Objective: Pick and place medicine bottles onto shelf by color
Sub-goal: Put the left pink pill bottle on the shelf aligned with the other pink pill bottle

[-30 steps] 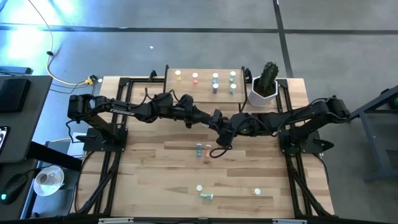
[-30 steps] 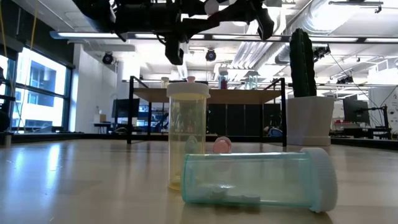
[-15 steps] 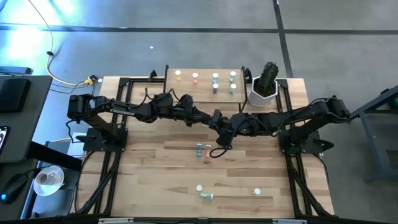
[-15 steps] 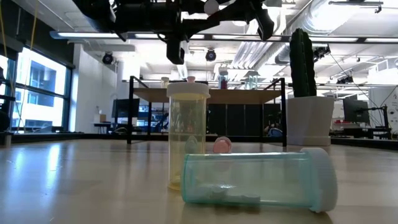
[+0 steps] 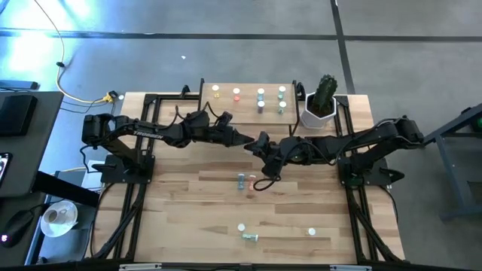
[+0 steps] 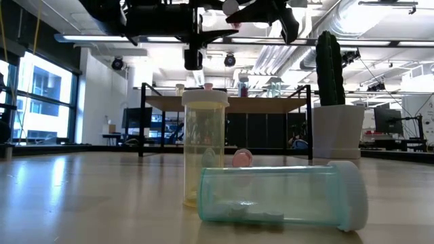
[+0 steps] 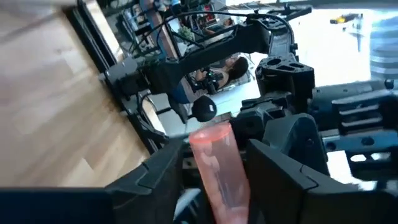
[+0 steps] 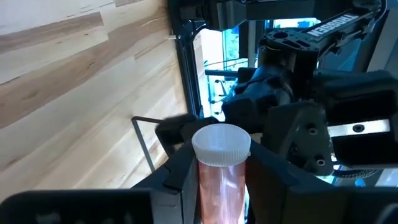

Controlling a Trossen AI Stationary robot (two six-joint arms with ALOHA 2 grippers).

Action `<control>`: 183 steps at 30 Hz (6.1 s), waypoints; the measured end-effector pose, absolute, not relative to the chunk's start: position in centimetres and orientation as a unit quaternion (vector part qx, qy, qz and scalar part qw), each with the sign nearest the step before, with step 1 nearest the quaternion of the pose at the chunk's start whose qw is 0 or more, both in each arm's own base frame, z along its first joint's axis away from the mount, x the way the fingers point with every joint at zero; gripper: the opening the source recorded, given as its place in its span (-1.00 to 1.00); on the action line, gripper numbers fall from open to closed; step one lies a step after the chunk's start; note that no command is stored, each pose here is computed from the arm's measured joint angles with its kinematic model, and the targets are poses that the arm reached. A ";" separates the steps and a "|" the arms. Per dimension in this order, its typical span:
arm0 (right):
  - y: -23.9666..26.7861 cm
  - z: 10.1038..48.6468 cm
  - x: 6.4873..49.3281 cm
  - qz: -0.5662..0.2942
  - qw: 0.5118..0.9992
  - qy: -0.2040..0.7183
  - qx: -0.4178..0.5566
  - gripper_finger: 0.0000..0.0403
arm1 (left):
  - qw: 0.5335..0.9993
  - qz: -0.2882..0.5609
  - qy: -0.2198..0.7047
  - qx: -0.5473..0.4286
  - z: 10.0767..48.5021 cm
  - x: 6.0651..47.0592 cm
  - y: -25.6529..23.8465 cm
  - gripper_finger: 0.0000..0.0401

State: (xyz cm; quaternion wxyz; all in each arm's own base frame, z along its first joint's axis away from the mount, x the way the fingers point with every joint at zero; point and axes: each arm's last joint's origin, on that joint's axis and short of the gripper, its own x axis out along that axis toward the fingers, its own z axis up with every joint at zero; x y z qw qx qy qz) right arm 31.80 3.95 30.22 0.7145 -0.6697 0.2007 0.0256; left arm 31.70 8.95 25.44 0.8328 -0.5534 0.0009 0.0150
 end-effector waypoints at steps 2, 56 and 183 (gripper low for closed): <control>4.0 30.2 31.8 0.023 0.724 0.201 -0.659 -0.50 | 0.850 0.013 0.002 -0.526 25.4 31.5 9.5 -0.11; 2.1 33.6 32.5 -0.146 0.989 0.002 -0.024 -0.50 | 0.998 -0.052 0.012 -0.017 25.4 30.7 11.2 0.31; -8.1 36.4 38.1 -0.063 0.977 0.202 -0.014 -0.03 | 0.986 0.123 0.110 -0.014 22.9 22.1 11.2 -0.52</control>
